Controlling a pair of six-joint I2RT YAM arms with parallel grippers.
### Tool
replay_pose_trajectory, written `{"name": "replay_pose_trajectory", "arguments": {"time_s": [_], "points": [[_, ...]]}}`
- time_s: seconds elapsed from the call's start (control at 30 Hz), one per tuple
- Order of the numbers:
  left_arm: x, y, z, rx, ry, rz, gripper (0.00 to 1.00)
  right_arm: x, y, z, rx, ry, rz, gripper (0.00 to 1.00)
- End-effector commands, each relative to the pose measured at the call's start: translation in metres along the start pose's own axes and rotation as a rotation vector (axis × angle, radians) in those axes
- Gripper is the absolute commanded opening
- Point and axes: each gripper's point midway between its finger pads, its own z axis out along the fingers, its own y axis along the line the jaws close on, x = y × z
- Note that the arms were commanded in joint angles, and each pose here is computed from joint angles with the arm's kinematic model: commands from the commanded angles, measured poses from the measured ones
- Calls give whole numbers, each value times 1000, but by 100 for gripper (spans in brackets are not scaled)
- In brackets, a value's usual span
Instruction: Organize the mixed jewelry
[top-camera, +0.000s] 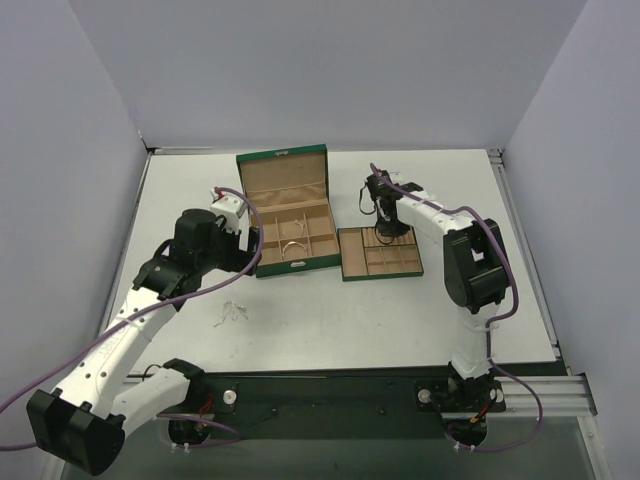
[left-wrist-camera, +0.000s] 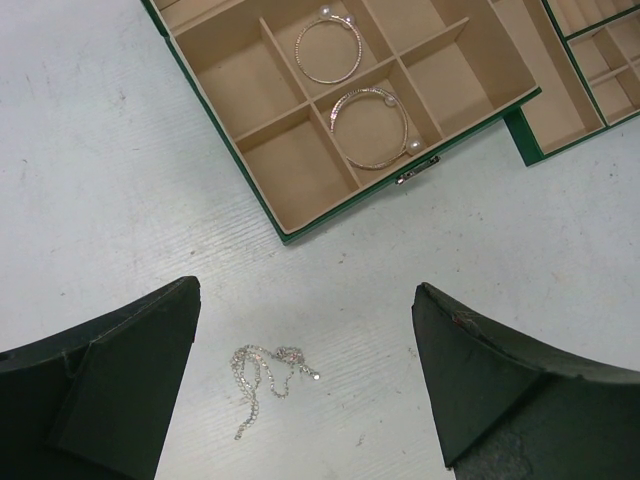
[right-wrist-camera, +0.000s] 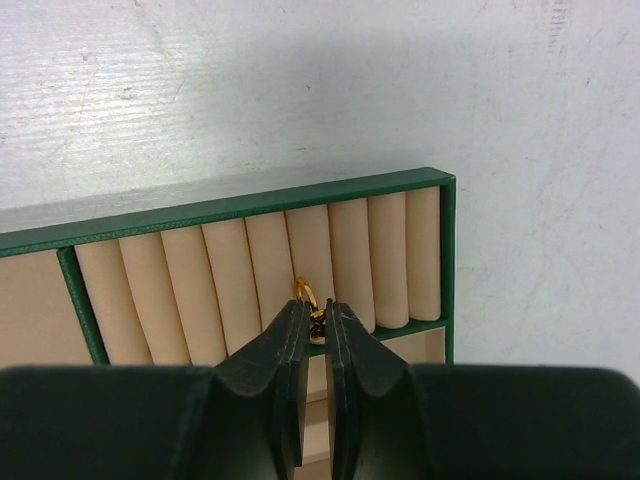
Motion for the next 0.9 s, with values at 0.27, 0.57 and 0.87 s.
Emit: {"name": "replay_pose_trajectory", "arguments": {"time_s": [0.27,0.57,0.87], "points": [[-4,-2,4,27,-13,-12,97,1,0,10,6,29,-1,0],[-1,-3,7,37,5,-17,97,2,3,15,-11,43,-10,9],[-1,-3,8,47,10,-18,97,-7,-2,1,-25,-1,-8,31]]}}
